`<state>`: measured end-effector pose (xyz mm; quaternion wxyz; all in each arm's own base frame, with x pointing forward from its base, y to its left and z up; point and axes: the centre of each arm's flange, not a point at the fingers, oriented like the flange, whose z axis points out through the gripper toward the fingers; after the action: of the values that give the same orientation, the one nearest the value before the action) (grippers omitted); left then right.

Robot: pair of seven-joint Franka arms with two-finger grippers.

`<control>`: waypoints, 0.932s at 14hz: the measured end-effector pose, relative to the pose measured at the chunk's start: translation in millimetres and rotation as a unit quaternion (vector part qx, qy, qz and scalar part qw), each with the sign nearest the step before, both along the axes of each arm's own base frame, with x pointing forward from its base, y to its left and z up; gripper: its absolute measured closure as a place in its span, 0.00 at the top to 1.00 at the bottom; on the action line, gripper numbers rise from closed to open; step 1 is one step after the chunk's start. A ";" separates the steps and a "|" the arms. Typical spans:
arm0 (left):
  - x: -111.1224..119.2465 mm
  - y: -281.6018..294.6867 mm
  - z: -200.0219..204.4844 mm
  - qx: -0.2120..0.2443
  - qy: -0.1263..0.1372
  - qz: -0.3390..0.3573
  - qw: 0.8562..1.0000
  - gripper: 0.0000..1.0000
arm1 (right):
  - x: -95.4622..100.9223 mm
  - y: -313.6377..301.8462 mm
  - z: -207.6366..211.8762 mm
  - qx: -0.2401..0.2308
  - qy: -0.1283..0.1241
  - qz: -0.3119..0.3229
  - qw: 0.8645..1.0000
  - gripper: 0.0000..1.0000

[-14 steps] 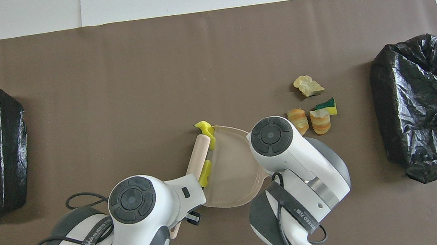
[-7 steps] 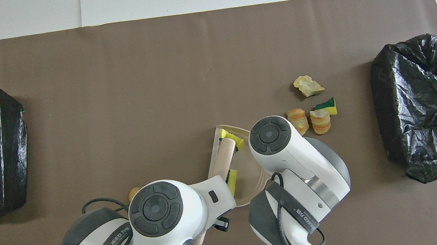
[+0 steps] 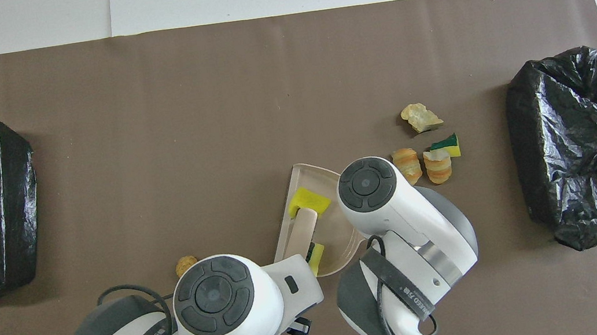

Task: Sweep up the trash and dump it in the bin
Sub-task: 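Sweep the yellow sponges into the dustpan with the left gripper's brush, then sweep the tan scraps into the dustpan with the left gripper's brush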

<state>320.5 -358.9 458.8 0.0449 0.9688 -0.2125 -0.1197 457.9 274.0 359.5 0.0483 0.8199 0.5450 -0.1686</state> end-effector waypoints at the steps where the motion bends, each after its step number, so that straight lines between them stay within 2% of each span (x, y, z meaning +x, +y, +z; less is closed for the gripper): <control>1: -5.8 -6.3 -4.3 0.000 -0.011 0.022 1.000 0.28 | 0.4 0.3 -0.1 0.001 -0.001 0.002 1.000 0.32; 4: -7.7 -17.5 -18.2 -0.021 -0.057 0.122 0.991 0.28 | 5.3 -1.1 -4.9 0.022 -0.004 0.048 0.999 0.32; 7: 9.6 -15.6 -9.2 -0.051 -0.088 0.167 0.981 0.28 | 4.1 -0.8 -8.7 0.026 -0.005 0.059 0.998 0.32; 10: 30.1 -9.7 11.3 -0.074 -0.108 0.188 0.973 0.28 | 3.7 -0.8 -9.2 0.026 -0.004 0.059 0.998 0.32; 13: 40.6 -4.2 22.3 -0.082 -0.116 0.199 0.970 0.28 | 3.6 -0.8 -9.2 0.026 -0.004 0.059 0.998 0.32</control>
<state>361.1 -363.1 481.2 0.1223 0.9918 -0.0279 0.0228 461.5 273.2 350.3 0.0393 0.7878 0.5966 -0.1481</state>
